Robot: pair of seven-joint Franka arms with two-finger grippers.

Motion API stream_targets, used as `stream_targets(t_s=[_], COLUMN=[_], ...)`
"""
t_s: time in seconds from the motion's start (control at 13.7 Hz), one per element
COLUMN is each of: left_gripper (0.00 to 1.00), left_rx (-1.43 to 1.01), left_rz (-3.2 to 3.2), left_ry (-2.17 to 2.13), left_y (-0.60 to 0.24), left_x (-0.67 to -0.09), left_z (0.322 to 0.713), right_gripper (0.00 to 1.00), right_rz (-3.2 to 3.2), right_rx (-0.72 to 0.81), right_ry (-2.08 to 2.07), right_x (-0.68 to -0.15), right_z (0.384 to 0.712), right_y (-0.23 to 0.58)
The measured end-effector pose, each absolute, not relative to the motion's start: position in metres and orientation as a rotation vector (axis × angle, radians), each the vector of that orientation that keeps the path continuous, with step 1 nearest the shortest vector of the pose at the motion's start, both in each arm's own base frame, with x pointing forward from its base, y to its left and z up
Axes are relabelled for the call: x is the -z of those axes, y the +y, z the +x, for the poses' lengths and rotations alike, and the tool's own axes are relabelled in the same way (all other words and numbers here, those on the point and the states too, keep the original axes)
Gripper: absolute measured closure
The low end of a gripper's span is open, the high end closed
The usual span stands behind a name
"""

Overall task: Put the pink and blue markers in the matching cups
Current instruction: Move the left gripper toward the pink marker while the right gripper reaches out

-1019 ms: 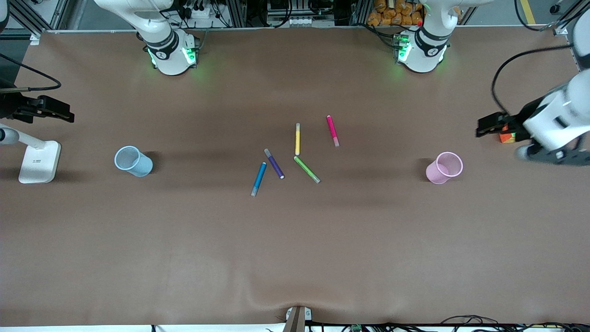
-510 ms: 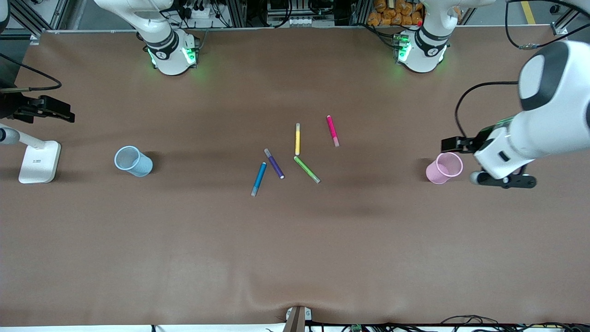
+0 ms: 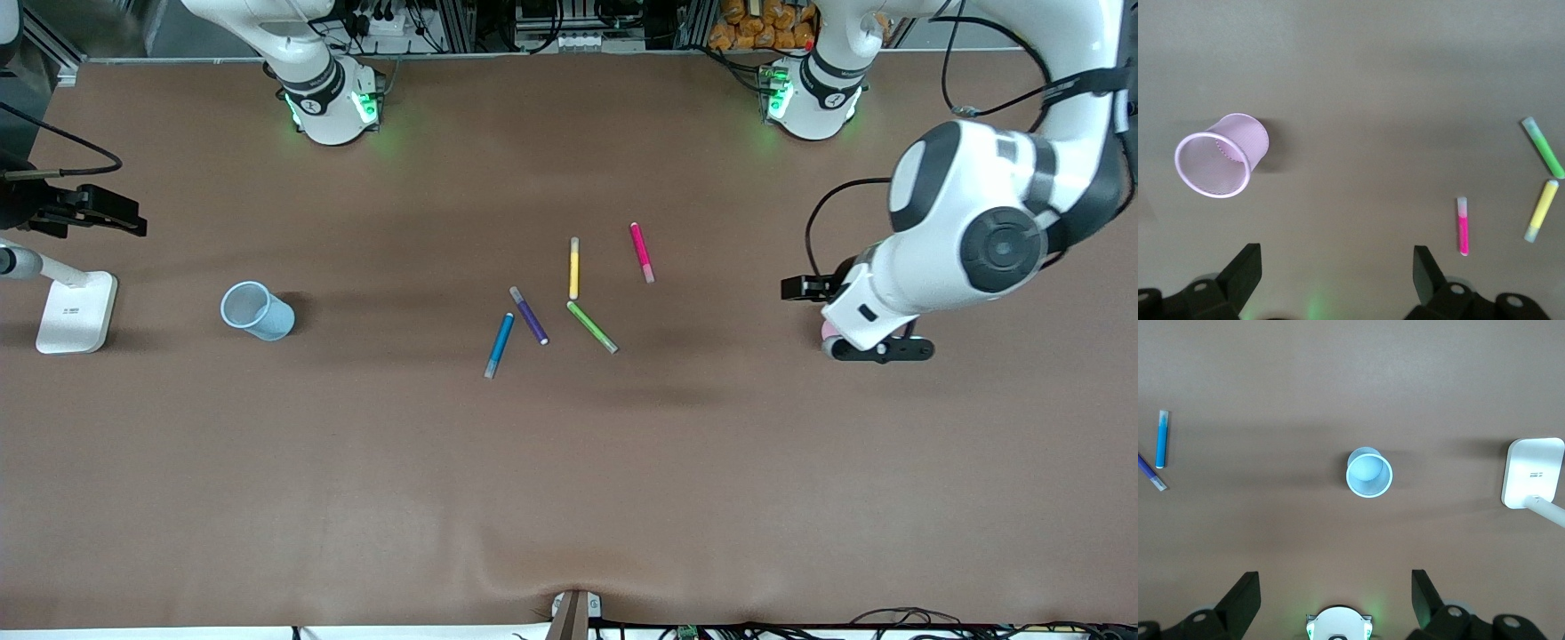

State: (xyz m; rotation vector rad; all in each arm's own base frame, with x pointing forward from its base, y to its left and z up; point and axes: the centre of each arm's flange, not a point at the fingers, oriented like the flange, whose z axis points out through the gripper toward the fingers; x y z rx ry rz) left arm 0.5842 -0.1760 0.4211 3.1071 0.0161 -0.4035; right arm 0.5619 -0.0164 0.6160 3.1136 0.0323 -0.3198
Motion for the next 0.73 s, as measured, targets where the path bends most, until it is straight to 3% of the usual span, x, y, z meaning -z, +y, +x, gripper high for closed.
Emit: stream_targets(t_s=[0.36,0.73], left_gripper=[0.00,0.00], left_rx=[0.399,0.429], left_rz=[3.112,3.136], left_ry=[0.066,0.135], left_y=[-0.217,-0.271], left_x=[-0.351,-0.324], left_z=[0.548,0.512], right_gripper=[0.00,0.00], right_rz=[3.163,3.194], right_rx=[0.384,0.376], right_ry=[0.059,0.084], right_x=[-0.588,-0.564], right_z=[0.577,0.595], right_y=[-0.004,0.009])
